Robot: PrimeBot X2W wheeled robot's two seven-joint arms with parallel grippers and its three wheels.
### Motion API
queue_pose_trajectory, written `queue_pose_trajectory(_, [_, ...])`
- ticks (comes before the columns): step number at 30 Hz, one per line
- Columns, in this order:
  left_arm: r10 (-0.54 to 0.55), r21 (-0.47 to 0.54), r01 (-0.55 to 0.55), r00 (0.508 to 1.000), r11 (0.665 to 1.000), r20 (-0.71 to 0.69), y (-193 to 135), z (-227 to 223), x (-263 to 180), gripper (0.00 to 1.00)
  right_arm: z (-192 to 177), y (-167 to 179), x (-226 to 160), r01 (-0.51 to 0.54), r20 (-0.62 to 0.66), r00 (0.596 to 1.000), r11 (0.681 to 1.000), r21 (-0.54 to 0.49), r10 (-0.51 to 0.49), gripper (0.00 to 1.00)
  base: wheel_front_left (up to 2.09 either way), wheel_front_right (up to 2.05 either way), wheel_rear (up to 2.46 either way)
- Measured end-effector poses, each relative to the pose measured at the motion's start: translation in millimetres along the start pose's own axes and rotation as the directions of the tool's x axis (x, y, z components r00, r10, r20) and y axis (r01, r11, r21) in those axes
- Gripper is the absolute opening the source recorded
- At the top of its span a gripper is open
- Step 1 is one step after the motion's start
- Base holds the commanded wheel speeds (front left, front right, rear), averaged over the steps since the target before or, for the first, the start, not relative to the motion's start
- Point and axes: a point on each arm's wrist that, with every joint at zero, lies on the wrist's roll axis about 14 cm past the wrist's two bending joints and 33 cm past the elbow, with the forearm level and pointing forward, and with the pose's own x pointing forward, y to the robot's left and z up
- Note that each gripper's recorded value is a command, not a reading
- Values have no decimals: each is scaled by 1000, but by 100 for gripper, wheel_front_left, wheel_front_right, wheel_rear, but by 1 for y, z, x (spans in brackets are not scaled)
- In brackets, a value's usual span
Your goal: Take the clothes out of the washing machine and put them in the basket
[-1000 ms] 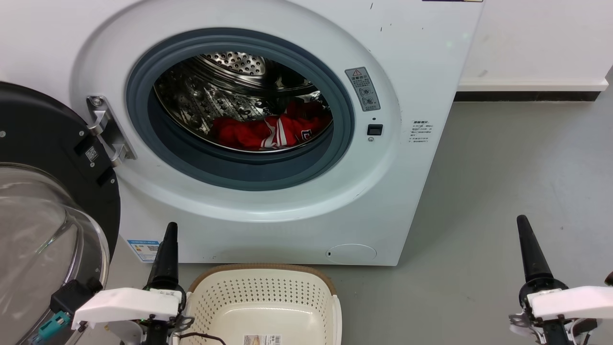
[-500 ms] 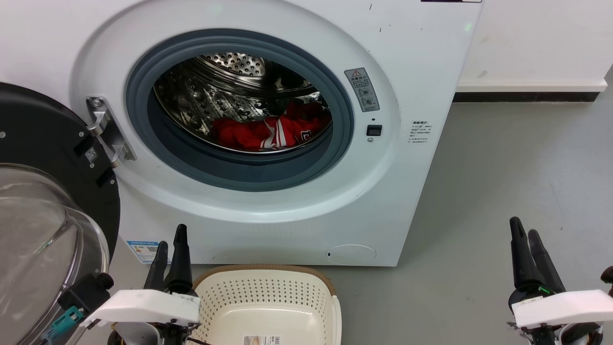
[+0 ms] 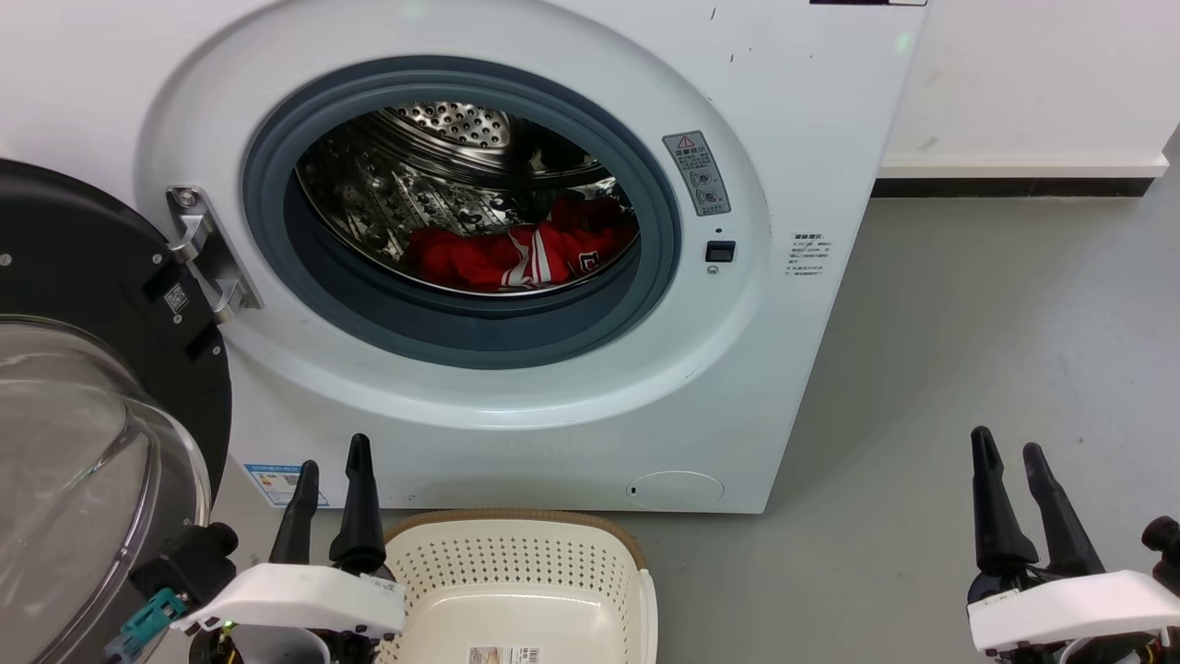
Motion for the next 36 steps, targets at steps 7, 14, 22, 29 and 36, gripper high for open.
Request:
queue_pose_trajectory(7, [-22,91,20,999,996,24,-6,3,-1,100,6,5,0,-20,22,999,995,-97,23,100,0,0,0])
queue_pose_trajectory(14, [-31,163,24,999,986,40,-7,5,-3,100,6,8,-3,-34,24,999,983,-179,39,100,0,0,0])
queue_pose_trajectory(22, [-45,243,30,997,970,58,-10,7,-5,100,7,14,-4,-55,33,997,964,-262,66,100,0,0,0])
queue_pose_trajectory(29, [-62,306,38,996,951,70,-13,8,-6,100,7,16,-7,-66,34,996,943,-327,81,100,0,0,0])
queue_pose_trajectory(36, [-72,361,40,995,932,74,-14,7,-8,100,8,19,-8,-77,36,994,920,-385,98,100,0,0,0])
